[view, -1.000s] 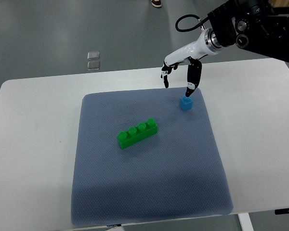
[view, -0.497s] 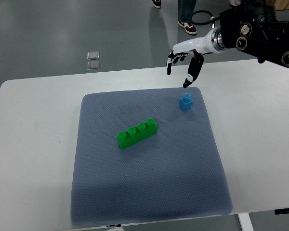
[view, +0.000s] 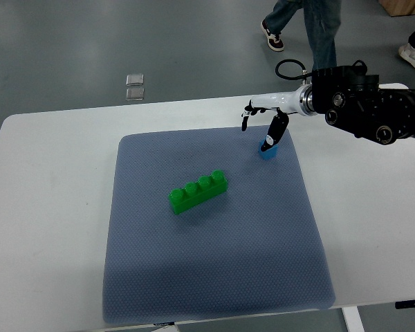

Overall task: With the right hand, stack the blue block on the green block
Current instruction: 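Close the right hand's fingers around the blue block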

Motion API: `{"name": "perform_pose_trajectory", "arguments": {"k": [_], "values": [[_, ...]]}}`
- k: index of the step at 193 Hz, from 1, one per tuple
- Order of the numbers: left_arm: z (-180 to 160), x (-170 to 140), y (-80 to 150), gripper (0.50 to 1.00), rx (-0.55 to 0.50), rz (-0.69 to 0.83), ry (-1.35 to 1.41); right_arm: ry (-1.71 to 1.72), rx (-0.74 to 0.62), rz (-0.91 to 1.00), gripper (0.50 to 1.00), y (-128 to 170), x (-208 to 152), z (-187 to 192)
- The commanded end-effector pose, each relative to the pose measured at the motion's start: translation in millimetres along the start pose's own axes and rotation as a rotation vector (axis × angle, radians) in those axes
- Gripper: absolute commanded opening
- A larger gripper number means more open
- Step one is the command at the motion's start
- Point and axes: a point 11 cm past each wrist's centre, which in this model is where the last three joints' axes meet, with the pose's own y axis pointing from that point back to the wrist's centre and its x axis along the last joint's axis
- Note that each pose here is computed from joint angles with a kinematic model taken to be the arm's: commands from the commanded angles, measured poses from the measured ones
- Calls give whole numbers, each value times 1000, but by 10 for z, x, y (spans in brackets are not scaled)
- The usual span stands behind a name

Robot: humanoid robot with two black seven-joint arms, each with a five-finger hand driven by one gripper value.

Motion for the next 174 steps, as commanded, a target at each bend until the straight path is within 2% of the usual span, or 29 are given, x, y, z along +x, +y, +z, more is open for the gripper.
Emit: {"name": "perform_pose_trajectory", "arguments": {"k": [1, 55, 106, 131, 132, 136, 174], "values": [[0, 3, 0, 1000, 0, 1, 0, -4, -5, -1, 909, -44, -52, 9], [0, 3, 0, 1000, 0, 1, 0, -20, -67, 15, 901, -191, -192, 189], [0, 3, 0, 1000, 0, 1, 0, 19, -77, 7, 834, -203, -262, 285], [0, 3, 0, 1000, 0, 1, 0, 18, -77, 8, 827, -203, -259, 284], [-8, -2, 0, 1000, 1, -1, 0, 18, -75, 8, 811, -203, -259, 282], [1, -2, 0, 1000, 0, -1, 0, 19, -76, 7, 807, -204, -262, 284], [-8, -2, 0, 1000, 2, -1, 0, 23, -73, 17, 803, -203, -250, 285]]}}
